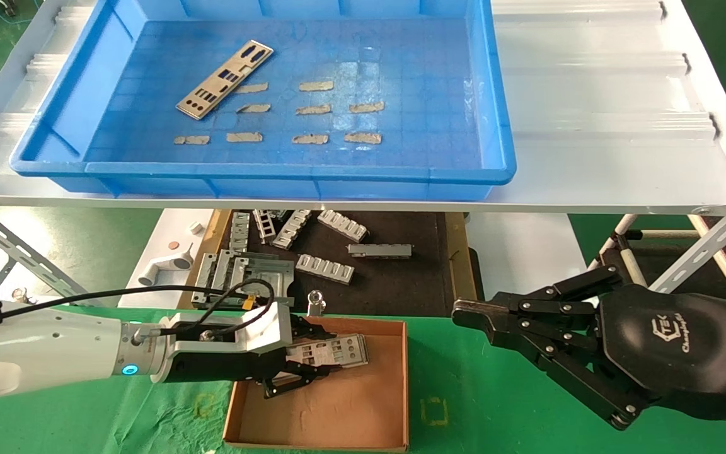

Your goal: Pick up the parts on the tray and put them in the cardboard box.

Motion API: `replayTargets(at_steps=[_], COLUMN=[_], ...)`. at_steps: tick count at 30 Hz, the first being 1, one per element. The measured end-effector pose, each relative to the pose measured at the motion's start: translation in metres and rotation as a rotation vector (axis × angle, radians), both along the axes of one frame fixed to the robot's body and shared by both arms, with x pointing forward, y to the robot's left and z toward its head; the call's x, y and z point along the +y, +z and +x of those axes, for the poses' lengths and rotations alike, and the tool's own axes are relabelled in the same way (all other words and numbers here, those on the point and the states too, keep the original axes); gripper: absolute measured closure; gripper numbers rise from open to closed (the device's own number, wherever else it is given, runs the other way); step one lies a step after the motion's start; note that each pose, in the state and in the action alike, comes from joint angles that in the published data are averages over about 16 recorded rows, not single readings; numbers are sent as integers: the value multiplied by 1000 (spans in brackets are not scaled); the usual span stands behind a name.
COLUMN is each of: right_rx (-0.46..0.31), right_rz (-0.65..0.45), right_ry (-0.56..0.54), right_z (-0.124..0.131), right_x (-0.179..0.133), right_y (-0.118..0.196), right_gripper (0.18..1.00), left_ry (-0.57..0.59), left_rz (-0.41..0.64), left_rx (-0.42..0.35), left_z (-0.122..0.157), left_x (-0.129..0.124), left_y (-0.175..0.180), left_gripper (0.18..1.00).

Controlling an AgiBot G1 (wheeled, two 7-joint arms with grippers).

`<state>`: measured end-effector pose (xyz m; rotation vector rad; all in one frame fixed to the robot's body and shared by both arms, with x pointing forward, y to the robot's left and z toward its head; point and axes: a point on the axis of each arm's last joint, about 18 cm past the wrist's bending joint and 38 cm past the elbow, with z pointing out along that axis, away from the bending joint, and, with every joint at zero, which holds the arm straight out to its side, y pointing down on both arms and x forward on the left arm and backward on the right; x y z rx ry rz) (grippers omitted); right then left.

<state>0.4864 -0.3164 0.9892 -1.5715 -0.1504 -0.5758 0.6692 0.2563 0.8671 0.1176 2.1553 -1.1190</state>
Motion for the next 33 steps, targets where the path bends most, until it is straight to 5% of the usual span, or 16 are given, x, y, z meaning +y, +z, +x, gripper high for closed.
replayTargets(at_steps=[33], right_rx=[0], right_rz=[0], right_ry=[0], right_z=[0], right_x=[0], right_y=[0], right_gripper=[988], left_ry=[11], left_rz=[-27], left_rx=[47], left_z=[18], left_x=[0], left_y=[-10], left_gripper=[741])
